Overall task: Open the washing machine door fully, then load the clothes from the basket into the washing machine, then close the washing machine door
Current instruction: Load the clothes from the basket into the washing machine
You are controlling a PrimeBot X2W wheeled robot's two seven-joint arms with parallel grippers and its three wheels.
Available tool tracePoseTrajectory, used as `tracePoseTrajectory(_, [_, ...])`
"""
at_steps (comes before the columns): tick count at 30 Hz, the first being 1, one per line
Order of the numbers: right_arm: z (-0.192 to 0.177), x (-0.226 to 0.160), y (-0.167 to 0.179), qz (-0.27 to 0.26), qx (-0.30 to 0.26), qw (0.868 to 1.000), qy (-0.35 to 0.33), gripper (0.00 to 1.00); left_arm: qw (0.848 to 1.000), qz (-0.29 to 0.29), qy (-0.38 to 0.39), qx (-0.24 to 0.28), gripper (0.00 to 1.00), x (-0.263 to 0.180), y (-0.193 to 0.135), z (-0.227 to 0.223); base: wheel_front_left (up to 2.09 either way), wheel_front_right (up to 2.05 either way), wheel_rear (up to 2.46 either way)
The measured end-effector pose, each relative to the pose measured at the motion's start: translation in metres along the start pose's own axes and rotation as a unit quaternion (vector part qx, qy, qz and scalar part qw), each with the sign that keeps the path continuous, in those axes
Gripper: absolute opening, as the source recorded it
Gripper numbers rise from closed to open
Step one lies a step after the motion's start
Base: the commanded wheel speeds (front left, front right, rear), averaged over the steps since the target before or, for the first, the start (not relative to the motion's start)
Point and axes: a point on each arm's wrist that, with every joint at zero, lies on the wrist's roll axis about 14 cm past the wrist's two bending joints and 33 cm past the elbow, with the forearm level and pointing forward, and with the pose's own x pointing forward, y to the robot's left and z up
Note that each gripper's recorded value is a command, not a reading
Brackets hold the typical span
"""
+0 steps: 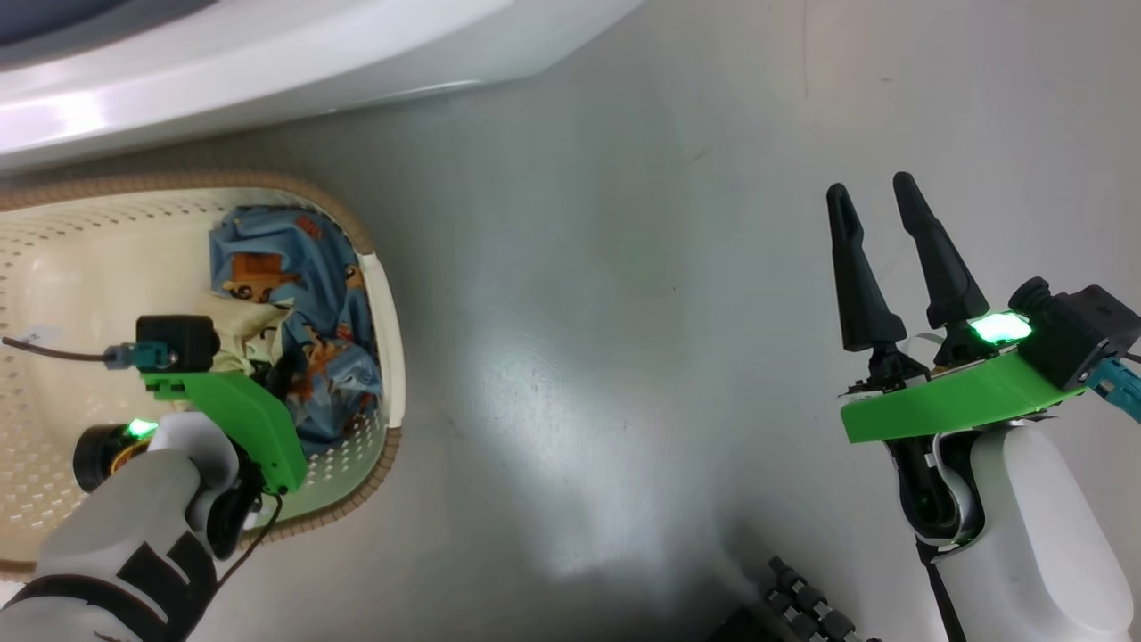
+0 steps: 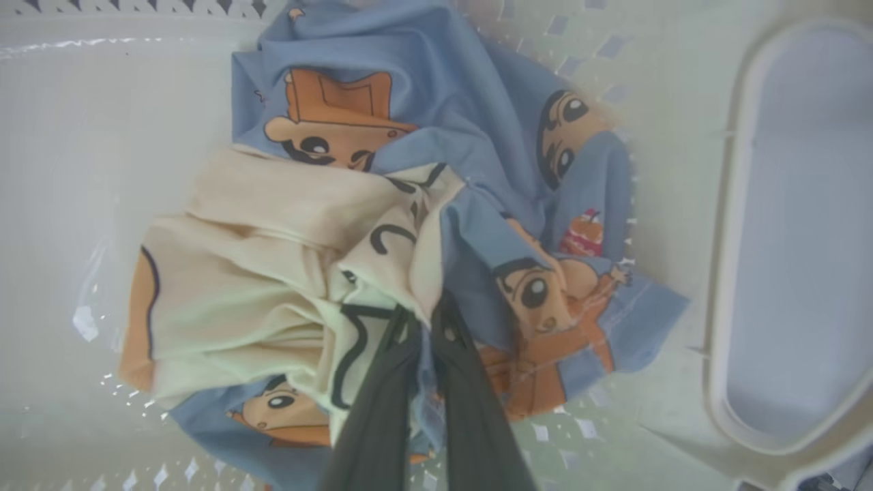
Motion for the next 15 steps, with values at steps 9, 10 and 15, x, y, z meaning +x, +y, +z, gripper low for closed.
tracePoseTrajectory(9, [0.012,0.001,0.012,0.015,0.005,1.000,-0.014,1.00,0.997,0.011,-0.065,-0.034,0.00,-0.018,-0.001,0.027,0.00,0.00,0.00])
tracePoseTrajectory(10, [0.014,0.001,0.013,0.018,0.006,1.000,-0.016,1.00,0.997,0.012,-0.073,-0.036,0.00,-0.021,-0.001,0.031,0.00,0.00,0.00])
tracePoseTrajectory(15, [0.026,-0.002,0.023,0.031,0.008,0.999,-0.027,1.00,0.993,0.018,-0.108,-0.048,0.00,-0.041,-0.003,0.045,0.00,0.00,0.00])
